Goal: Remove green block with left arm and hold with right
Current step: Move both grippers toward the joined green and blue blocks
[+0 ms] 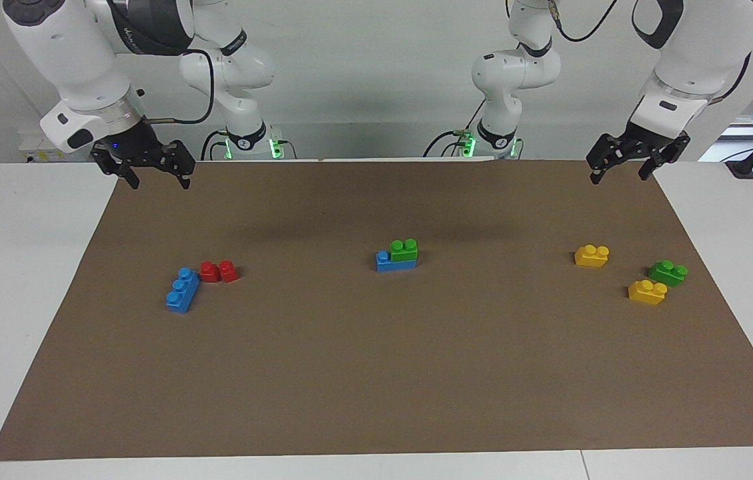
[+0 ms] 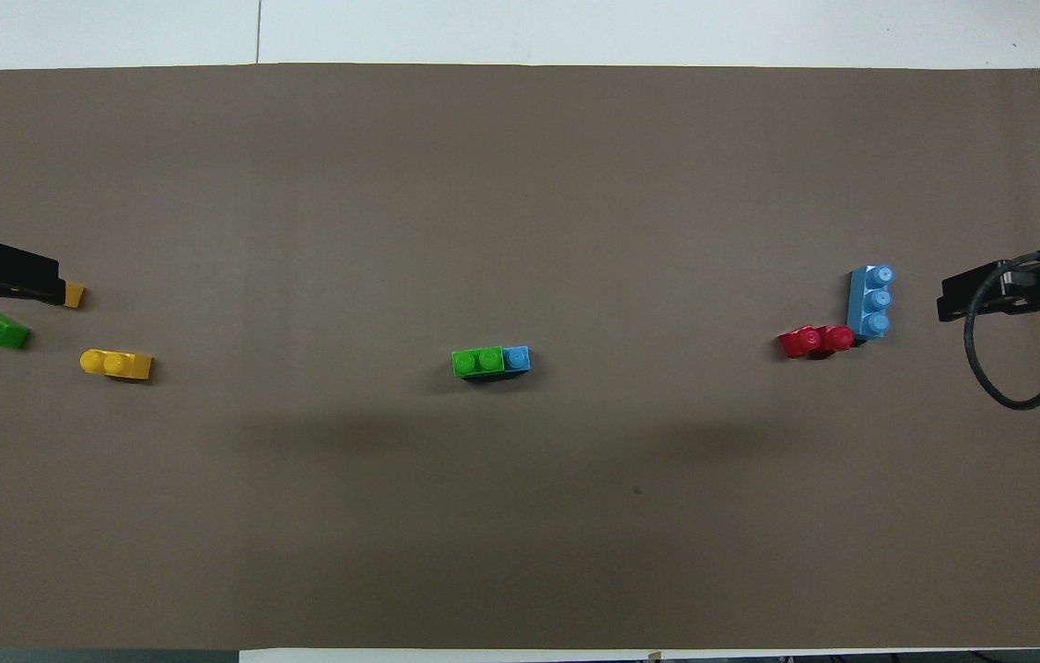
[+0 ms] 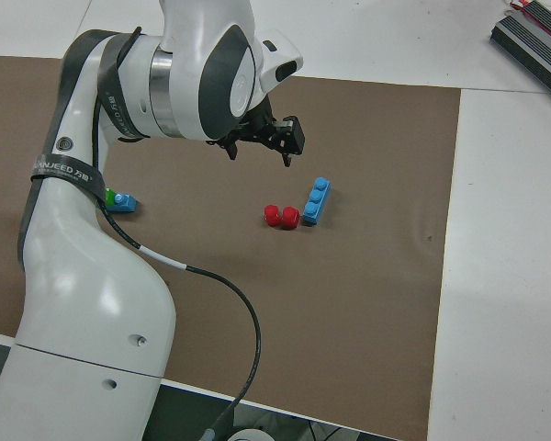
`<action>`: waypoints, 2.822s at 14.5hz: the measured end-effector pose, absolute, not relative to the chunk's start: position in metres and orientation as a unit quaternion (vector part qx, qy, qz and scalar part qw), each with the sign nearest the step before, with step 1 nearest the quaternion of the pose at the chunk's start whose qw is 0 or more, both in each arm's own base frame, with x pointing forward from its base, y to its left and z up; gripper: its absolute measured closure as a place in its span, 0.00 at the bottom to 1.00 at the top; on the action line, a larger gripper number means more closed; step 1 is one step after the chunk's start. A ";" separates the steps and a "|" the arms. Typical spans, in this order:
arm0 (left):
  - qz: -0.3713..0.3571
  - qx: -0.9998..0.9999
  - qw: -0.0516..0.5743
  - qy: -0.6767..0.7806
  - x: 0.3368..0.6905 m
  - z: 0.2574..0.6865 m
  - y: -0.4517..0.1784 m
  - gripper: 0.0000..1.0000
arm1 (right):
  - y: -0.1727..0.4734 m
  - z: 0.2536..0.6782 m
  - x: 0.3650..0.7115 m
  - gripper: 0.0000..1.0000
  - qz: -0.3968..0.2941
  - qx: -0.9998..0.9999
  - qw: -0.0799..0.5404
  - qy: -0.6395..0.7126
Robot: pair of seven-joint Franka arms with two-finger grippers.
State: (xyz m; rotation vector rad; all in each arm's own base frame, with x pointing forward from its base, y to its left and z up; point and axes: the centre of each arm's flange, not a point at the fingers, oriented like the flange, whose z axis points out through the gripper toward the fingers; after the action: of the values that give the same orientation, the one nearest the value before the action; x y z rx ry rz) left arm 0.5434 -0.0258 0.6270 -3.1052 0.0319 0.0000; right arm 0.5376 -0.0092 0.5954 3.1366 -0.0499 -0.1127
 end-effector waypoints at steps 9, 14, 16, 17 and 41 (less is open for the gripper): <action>-0.001 -1.000 0.018 0.010 0.544 0.627 -0.026 0.00 | -0.017 0.595 0.537 0.00 -0.036 0.999 0.001 -0.023; 0.000 -1.000 0.018 0.010 0.544 0.626 -0.026 0.00 | -0.027 0.595 0.537 0.00 -0.036 0.999 0.001 -0.031; 0.000 -1.000 0.018 0.010 0.544 0.626 -0.026 0.00 | -0.025 0.595 0.537 0.00 -0.036 0.999 0.001 -0.029; 0.000 -1.000 0.018 0.010 0.544 0.626 -0.026 0.00 | -0.024 0.595 0.537 0.00 -0.037 0.999 0.001 -0.029; 0.042 -0.936 -0.006 -0.350 0.495 0.592 -0.164 0.00 | 0.051 0.563 0.539 0.00 -0.150 0.819 -0.108 -0.543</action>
State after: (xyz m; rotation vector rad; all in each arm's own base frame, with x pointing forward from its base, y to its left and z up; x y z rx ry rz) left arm 0.4954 -0.1635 0.5920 -2.9524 -1.1028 0.1312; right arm 0.5387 0.0509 0.5633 2.7679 -1.8333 -0.5051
